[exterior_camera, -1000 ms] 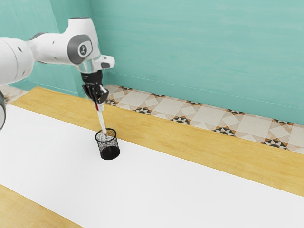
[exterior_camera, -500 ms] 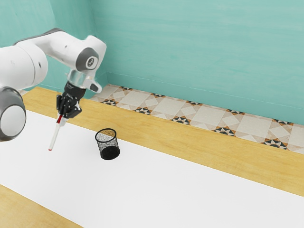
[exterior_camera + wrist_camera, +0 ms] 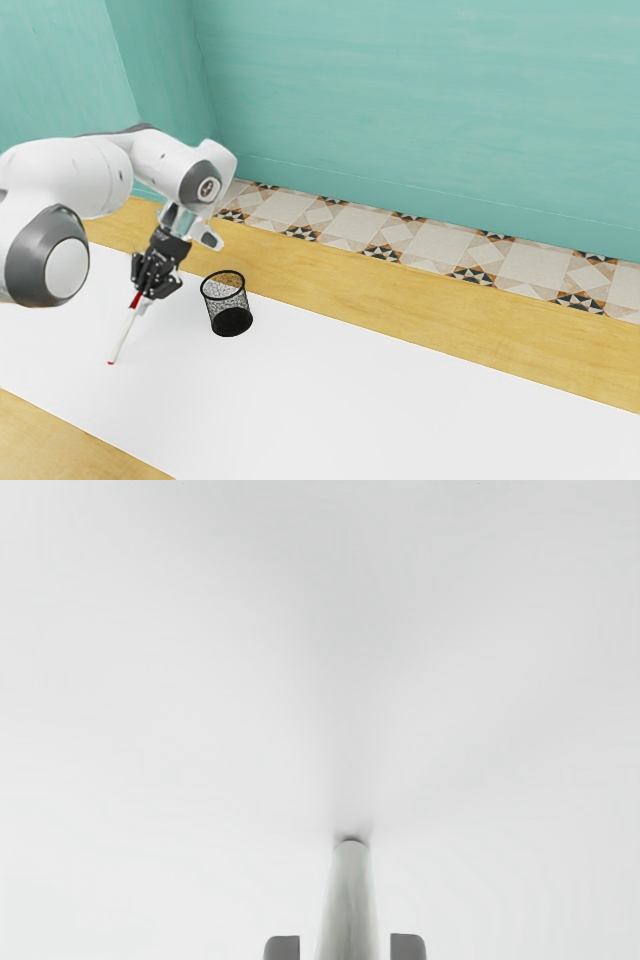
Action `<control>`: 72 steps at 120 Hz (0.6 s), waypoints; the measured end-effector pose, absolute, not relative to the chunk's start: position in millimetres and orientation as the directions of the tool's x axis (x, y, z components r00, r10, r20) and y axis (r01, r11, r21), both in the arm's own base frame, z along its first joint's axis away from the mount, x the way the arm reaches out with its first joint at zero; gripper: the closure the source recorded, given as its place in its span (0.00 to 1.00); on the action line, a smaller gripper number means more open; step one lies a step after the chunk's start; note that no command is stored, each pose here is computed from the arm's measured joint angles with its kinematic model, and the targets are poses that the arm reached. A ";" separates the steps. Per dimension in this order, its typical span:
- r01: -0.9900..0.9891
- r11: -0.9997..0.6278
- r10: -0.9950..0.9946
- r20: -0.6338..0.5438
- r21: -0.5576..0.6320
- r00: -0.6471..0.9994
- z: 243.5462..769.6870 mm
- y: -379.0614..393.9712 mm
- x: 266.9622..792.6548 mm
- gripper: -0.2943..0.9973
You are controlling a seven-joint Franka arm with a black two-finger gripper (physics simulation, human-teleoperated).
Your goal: Take the marker out of the pen holder and place it to the left of the pen holder.
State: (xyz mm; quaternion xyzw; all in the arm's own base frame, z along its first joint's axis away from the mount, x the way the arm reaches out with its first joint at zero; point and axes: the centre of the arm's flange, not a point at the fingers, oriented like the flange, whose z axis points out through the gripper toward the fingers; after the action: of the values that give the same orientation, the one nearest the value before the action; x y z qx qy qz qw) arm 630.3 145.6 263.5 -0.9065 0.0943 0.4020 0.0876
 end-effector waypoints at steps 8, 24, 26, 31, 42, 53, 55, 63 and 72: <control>-0.242 -0.967 -0.105 -0.742 -0.080 0.662 261.4 143.7 631.3 0.80; -0.227 -0.972 -0.110 -0.735 -0.062 0.670 259.7 140.3 631.8 0.57; -0.226 -0.972 -0.110 -0.734 -0.061 0.671 259.8 140.0 631.8 0.54; -0.222 -0.973 -0.112 -0.728 -0.057 0.676 262.2 138.7 632.7 0.48; -0.196 -0.980 -0.129 -0.647 -0.033 0.751 321.9 130.8 636.8 0.39; -0.199 -0.980 -0.168 -0.449 -0.022 0.878 461.6 106.6 613.9 0.34; -0.201 -0.979 -0.175 -0.413 -0.020 0.894 482.6 102.5 604.1 0.33; -0.210 -0.977 -0.194 -0.284 -0.025 0.939 546.4 91.3 575.7 0.30; -0.218 -0.975 -0.207 -0.188 -0.035 0.960 585.2 85.1 562.0 0.28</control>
State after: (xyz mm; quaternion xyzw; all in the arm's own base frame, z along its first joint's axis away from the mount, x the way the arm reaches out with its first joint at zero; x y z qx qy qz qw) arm 562.0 85.1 585.2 -0.9896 0.1073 0.0918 0.0279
